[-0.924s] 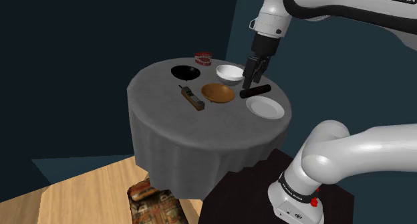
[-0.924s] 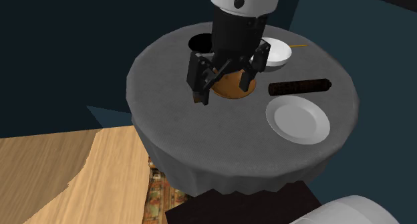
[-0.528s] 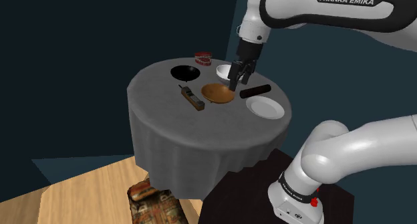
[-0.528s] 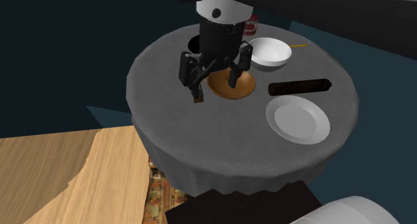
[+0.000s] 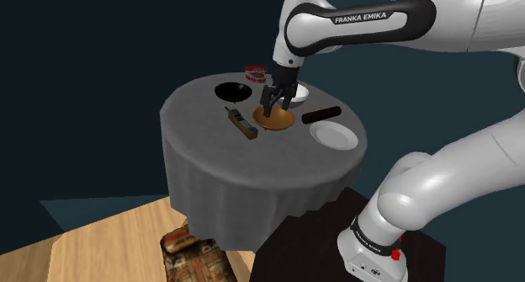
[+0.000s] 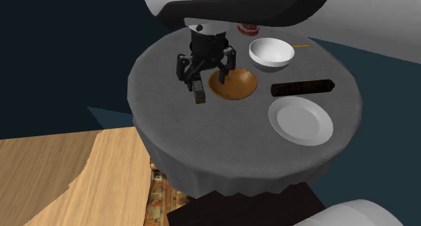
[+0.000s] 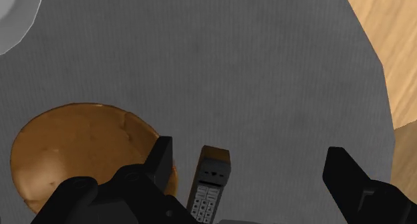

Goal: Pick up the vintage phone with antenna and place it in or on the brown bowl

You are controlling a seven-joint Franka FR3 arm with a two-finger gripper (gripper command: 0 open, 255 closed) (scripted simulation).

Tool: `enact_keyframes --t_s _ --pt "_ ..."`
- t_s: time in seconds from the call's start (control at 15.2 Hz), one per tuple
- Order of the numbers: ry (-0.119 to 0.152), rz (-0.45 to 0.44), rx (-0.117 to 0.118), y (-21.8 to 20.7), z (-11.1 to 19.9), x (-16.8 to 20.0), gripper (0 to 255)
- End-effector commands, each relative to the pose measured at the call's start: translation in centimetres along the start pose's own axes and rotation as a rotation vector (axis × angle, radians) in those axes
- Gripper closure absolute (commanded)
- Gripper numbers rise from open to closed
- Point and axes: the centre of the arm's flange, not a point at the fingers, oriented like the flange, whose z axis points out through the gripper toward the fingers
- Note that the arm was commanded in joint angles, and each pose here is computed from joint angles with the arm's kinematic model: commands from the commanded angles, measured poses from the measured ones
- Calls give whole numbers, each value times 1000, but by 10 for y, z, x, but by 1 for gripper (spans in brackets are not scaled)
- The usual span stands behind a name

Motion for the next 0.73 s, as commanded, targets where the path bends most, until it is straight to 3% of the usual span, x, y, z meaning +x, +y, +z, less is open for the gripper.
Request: enact_keyframes --t_s 0.0,0.66 --pt "5 20 -7 -3 11 24 0" --pt "20 116 -43 14 77 135 0"
